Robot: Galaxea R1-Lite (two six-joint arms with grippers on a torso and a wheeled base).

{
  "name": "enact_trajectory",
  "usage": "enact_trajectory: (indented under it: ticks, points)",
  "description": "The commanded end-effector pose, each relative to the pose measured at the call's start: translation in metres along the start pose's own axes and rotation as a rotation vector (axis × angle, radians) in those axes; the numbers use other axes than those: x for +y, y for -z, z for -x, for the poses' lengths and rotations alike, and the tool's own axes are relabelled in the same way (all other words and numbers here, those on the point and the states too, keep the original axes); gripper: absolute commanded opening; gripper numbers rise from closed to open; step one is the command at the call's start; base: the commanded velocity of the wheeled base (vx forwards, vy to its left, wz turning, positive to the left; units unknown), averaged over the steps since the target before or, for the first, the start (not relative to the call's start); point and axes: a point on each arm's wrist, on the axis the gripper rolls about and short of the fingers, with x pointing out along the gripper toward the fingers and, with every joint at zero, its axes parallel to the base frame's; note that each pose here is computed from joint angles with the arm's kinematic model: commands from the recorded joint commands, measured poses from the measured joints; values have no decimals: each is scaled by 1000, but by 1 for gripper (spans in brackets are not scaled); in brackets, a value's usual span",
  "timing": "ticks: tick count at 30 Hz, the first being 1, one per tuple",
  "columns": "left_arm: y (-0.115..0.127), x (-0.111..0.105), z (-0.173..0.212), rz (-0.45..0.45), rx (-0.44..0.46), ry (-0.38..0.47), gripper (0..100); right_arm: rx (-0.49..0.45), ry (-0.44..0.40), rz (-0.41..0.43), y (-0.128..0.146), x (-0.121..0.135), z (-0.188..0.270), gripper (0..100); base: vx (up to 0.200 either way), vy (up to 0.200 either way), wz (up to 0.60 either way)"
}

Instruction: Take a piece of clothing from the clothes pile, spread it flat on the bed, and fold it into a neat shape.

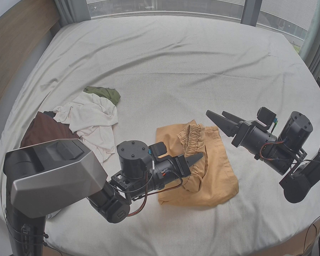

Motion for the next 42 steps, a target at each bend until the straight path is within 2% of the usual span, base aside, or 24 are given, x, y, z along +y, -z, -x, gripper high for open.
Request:
enact_trajectory:
  ticks: [1, 13, 23, 29, 36, 42]
  points:
    - [1, -2, -2, 0, 4, 3, 100, 1, 1, 0, 0, 0, 0, 100, 0, 0, 0]
    - [5, -8, -5, 1, 16, 17, 100, 2, 3, -1, 0, -1, 0, 100, 0, 0, 0]
    - [-1, -13, 25, -4, -8, -48, 100, 84, 88, -27, 13, -19, 7, 100, 0, 0, 0]
    - [-17, -13, 56, -55, -49, -87, 100, 105, 84, -34, 16, -16, 9, 100, 0, 0, 0]
    - [-42, -12, 93, -102, -137, -122, 100, 119, 81, -38, 20, -14, 10, 100, 0, 0, 0]
    - [-59, -7, 132, -208, -203, -185, 100, 159, 99, -50, 27, -16, 15, 100, 0, 0, 0]
